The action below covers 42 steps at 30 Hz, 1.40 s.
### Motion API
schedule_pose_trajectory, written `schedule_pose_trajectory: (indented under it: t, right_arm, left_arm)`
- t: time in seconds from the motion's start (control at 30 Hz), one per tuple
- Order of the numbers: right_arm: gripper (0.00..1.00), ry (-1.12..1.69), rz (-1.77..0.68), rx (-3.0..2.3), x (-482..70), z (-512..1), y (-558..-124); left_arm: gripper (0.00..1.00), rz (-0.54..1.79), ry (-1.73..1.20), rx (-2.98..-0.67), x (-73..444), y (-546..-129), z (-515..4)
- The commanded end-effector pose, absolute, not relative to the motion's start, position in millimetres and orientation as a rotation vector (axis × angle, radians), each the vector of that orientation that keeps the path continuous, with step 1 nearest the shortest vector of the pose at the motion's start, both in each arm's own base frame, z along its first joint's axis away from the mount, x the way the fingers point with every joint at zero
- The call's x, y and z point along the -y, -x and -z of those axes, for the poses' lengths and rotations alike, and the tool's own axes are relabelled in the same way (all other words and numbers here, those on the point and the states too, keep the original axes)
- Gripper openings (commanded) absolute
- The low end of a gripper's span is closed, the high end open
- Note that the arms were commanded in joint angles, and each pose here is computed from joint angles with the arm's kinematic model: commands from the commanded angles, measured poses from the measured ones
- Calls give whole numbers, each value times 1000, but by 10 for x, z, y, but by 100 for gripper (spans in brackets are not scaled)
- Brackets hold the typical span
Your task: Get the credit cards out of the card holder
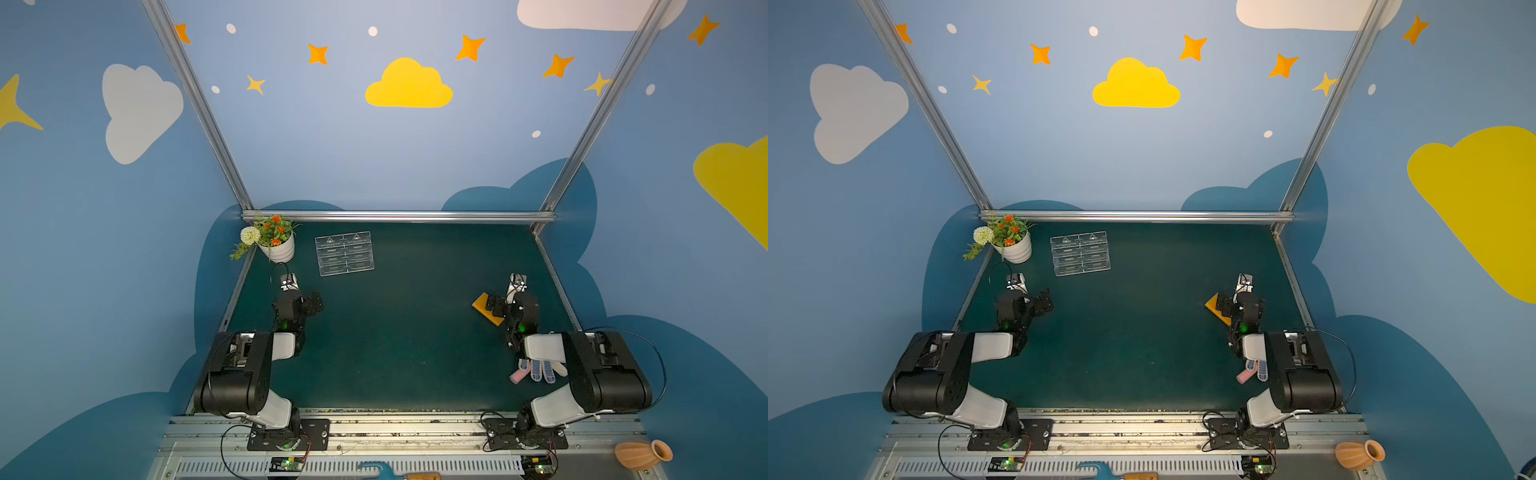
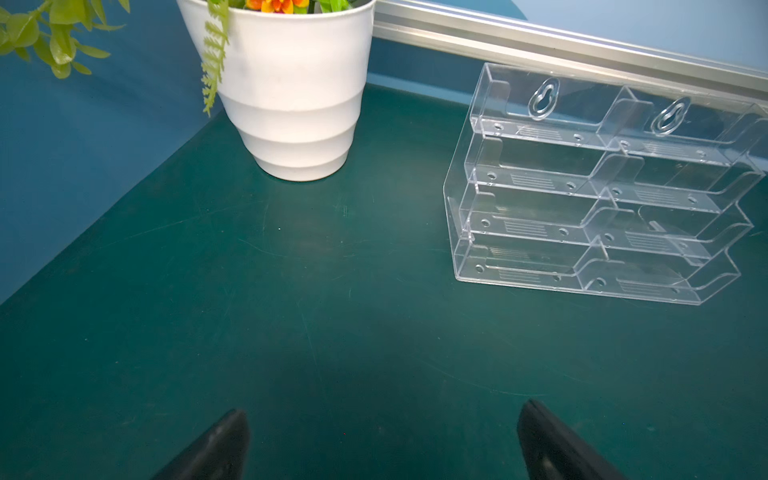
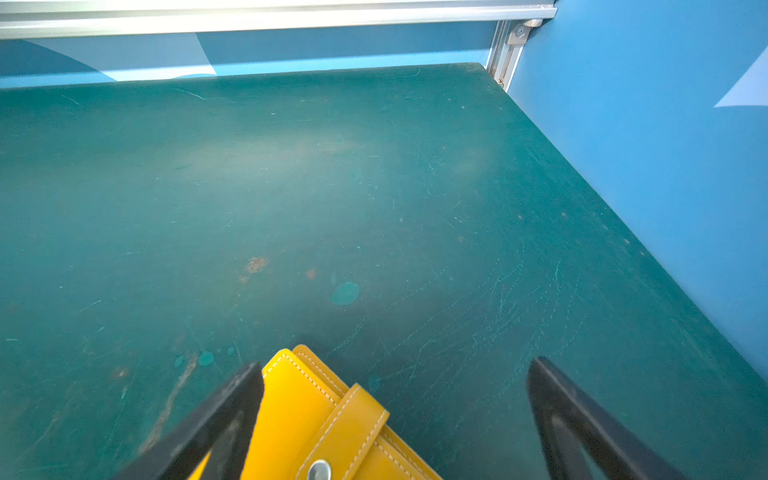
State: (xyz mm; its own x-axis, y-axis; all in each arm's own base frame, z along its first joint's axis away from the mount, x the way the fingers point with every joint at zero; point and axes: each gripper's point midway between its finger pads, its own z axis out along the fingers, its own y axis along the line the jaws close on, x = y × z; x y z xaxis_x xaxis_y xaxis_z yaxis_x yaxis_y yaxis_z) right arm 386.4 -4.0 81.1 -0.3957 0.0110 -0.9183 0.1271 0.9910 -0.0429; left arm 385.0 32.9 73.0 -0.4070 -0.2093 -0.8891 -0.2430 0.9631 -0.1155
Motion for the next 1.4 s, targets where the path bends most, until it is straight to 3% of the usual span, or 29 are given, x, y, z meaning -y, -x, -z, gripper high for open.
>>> schedule_pose_trajectory:
  t: [0.0,1.37]
  right_arm:
    - [97,-97,122,-1944,29,-922,-3914]
    - [97,-79,118,-1935,2,-956,-3911]
  left_arm:
    - [100,-30,314,-1978,-314,-3908,-815]
    - [100,-11,274,-1974,-265,-3912,-888]
